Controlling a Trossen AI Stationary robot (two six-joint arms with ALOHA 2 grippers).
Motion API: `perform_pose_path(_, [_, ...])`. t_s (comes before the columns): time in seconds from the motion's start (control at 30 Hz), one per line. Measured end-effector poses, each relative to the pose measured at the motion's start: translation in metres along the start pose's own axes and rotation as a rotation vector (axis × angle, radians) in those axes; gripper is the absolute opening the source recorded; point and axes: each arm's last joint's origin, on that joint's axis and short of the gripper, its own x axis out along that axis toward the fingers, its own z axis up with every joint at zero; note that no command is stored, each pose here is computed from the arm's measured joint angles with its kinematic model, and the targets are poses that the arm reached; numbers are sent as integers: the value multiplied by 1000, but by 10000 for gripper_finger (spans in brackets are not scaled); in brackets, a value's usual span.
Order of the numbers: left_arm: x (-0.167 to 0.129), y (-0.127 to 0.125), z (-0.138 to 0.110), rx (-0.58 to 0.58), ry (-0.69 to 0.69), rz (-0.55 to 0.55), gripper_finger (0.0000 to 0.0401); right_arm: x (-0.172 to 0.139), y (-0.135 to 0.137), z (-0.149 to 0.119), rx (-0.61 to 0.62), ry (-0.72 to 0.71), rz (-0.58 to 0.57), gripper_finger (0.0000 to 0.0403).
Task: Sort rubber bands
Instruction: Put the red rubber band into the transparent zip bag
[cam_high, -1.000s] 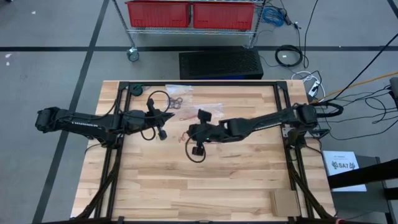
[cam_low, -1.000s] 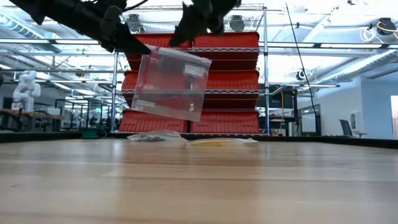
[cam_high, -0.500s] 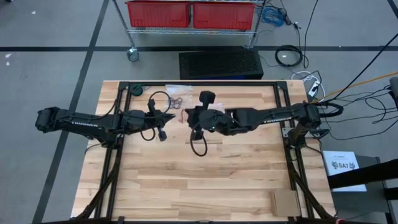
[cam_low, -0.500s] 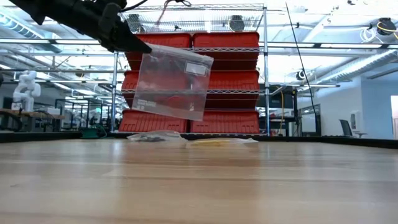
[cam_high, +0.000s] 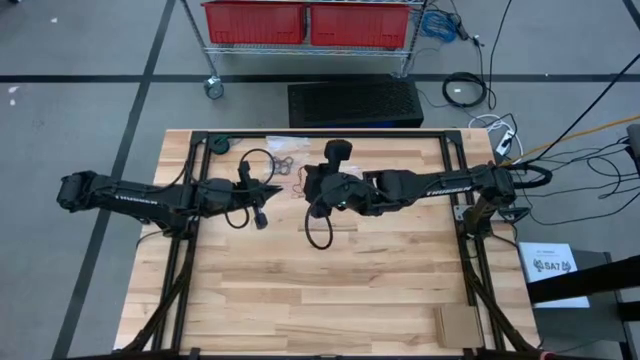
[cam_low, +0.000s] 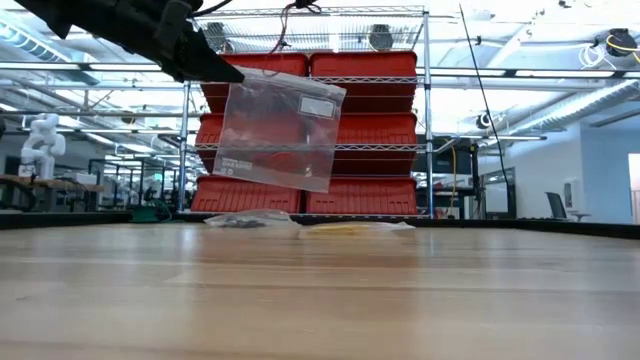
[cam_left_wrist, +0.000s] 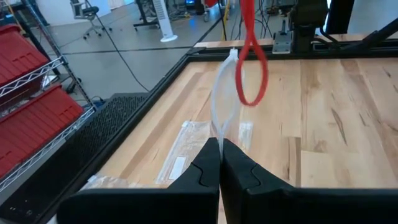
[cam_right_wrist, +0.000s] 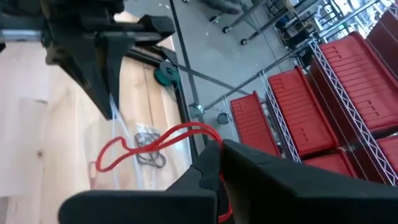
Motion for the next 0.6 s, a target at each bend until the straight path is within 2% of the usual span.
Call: perform_pose_path(0.6, [0,0,0,0,1,0,0,-14,-19,0,36,-7,-54,0])
